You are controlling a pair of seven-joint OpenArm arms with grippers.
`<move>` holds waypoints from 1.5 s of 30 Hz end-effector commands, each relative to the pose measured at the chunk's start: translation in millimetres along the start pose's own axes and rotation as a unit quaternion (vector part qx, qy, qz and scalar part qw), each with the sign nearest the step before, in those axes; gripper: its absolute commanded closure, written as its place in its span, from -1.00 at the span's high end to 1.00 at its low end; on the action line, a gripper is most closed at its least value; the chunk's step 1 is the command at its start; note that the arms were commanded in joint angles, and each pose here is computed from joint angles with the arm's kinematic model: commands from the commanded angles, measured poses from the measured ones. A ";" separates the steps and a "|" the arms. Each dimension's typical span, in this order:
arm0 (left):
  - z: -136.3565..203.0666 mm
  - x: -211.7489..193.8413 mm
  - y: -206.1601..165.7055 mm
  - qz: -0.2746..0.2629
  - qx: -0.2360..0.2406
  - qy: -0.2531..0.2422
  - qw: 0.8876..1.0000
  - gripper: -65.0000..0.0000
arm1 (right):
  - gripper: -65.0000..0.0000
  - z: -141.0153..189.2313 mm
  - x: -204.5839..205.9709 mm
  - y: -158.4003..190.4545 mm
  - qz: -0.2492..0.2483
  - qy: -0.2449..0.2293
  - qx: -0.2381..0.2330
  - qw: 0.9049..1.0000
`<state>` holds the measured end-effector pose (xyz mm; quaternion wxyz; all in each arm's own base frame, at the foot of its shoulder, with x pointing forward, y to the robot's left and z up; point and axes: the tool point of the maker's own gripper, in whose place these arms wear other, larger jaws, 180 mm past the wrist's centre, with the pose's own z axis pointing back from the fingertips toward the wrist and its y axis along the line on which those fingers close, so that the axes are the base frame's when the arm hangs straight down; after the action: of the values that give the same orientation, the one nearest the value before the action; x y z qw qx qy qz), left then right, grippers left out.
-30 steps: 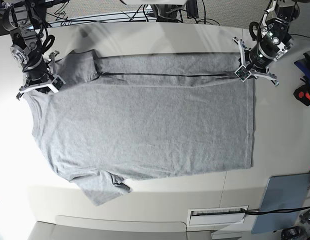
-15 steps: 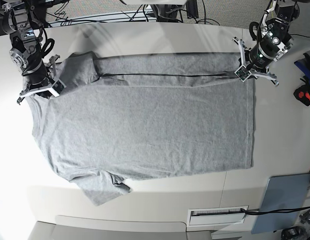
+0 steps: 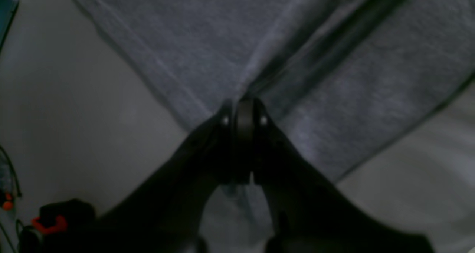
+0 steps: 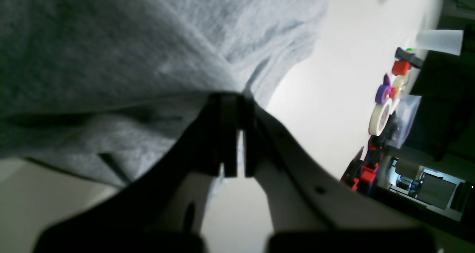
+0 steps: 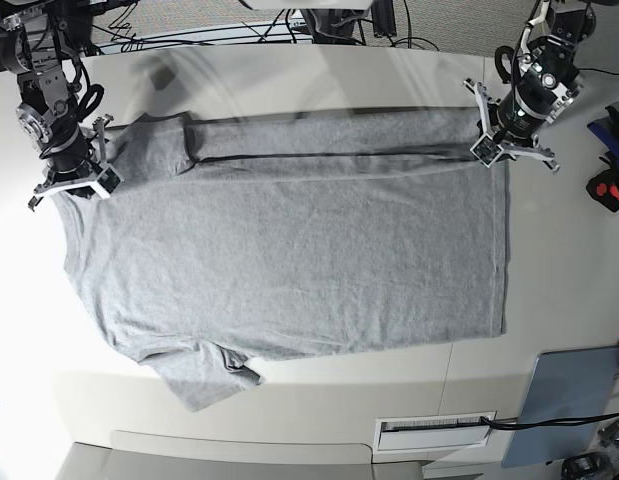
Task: Fold the T-shirt properly
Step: 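Fold the shoulder edge over with both grippers and release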
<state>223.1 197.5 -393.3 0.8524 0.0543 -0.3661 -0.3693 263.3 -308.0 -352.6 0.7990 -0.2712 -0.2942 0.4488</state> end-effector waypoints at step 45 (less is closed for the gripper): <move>9.3 14.6 29.1 0.180 0.027 -0.050 0.982 -1.00 | -1.00 -1.8 4.6 -57.6 -0.121 0.024 -0.098 0.988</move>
<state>235.0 208.2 -376.8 0.8915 -0.0141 -0.4071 -0.1981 291.9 -324.4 -327.0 0.8347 -0.3056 -0.3345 0.3132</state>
